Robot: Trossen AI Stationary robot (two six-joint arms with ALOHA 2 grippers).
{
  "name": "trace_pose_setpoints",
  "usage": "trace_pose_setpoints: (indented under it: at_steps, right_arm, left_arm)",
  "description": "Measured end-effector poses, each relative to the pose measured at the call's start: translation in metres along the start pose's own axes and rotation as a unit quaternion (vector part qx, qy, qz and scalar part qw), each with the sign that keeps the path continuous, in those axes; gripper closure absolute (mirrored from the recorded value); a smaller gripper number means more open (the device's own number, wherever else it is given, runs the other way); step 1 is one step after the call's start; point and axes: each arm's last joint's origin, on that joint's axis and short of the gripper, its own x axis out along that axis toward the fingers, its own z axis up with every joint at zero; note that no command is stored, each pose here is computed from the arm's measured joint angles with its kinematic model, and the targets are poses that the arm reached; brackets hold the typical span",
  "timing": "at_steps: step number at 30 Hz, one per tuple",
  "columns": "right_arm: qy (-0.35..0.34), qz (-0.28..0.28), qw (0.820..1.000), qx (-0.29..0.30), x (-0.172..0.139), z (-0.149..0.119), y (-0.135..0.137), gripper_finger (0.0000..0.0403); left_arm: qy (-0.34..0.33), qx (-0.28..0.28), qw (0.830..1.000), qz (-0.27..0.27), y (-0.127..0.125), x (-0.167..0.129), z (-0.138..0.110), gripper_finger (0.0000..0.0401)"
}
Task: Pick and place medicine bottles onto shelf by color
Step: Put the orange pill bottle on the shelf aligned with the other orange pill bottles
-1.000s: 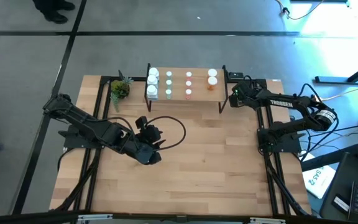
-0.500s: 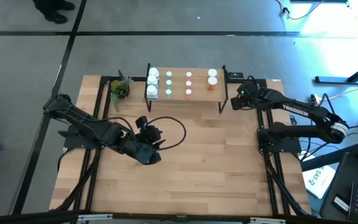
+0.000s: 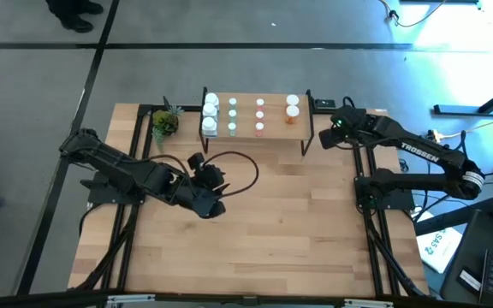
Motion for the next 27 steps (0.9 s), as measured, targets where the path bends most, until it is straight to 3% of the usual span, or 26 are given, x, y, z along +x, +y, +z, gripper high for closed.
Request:
trace_pose_setpoints:
  at_steps: [8, 11, 19, 27]
  right_arm:
    - [0.057, 0.108, 0.992, -0.013, -0.0009, -0.0029, 0.0063, 0.0289]
    - [0.059, 0.109, 0.992, 0.000, -0.0009, -0.0029, 0.0065, 0.0289]
    - [0.068, 0.099, 0.987, 0.106, -0.0008, -0.0029, 0.0063, 0.0289]
    - [0.062, 0.103, 0.985, 0.121, -0.0007, -0.0013, 0.0071, 0.0289]
  left_arm:
    - [0.006, -0.002, 1.000, -0.014, -0.0011, 0.0000, 0.0000, 0.0250]
    - [0.006, -0.002, 1.000, -0.015, -0.0011, 0.0000, 0.0000, 0.0250]
    - [0.007, -0.002, 1.000, -0.015, -0.0012, 0.0000, 0.0000, 0.0250]
    - [0.007, -0.002, 1.000, -0.015, -0.0012, 0.0000, 0.0000, 0.0250]
